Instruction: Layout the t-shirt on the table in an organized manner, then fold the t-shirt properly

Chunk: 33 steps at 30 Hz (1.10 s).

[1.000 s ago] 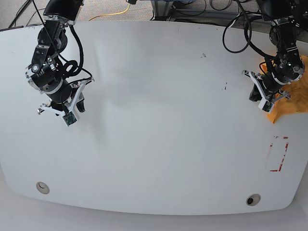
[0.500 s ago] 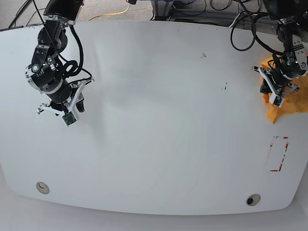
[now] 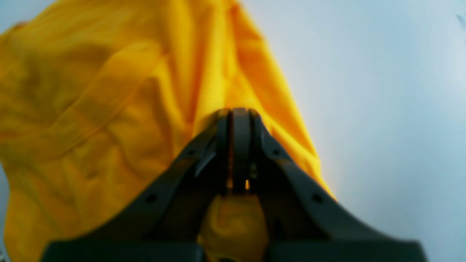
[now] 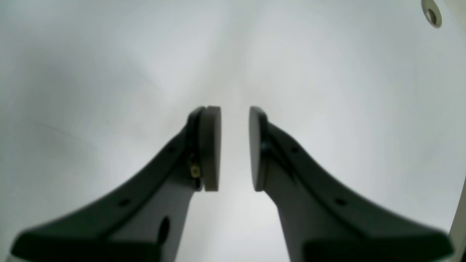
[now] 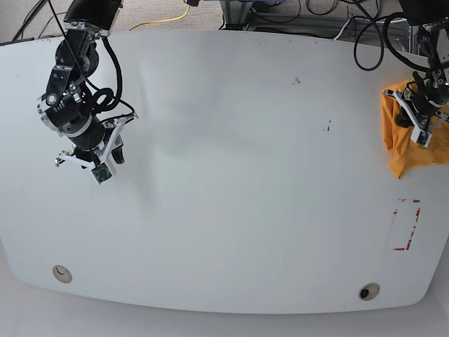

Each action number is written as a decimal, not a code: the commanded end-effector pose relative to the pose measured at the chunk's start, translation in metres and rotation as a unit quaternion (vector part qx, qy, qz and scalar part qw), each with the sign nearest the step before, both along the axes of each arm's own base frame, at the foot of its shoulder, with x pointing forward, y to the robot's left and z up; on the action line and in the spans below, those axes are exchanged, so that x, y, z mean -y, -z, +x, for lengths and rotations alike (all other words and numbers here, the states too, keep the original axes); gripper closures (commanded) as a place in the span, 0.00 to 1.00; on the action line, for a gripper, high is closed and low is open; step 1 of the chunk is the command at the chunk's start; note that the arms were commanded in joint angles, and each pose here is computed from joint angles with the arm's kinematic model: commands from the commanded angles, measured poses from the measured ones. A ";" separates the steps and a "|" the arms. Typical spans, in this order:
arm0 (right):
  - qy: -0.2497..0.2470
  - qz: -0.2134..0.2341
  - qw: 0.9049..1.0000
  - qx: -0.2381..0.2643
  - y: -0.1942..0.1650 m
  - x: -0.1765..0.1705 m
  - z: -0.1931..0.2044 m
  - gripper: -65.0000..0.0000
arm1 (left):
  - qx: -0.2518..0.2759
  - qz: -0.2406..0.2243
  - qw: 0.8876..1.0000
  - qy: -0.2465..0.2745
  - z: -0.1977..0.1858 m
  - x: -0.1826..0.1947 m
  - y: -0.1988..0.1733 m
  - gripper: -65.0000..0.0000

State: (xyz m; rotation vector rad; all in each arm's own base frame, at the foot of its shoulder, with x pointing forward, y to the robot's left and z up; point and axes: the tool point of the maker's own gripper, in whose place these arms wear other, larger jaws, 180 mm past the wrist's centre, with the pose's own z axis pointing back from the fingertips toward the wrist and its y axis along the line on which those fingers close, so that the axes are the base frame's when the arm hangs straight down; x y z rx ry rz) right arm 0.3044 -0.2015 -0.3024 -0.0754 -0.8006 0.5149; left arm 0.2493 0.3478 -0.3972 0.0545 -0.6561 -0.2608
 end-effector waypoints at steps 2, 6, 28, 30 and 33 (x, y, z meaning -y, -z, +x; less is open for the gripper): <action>-0.005 0.001 1.000 0.026 -0.014 -0.001 0.006 0.81 | 0.003 0.019 1.000 -0.012 0.002 -0.024 -0.010 1.00; -0.005 0.000 1.000 0.027 -0.014 0.000 0.006 0.81 | 0.000 0.025 1.000 -0.017 0.000 -0.035 -0.012 1.00; -0.006 -0.002 1.000 0.030 -0.017 0.001 0.008 0.81 | 0.064 0.074 0.994 0.040 0.022 0.006 -0.070 1.00; -0.007 -0.002 0.999 0.035 -0.020 0.000 0.010 0.81 | 0.082 0.073 0.993 0.050 0.026 0.021 -0.079 1.00; -0.009 0.000 0.999 0.054 -0.030 -0.001 0.018 0.81 | 0.097 0.062 0.991 0.070 0.033 0.048 -0.081 1.00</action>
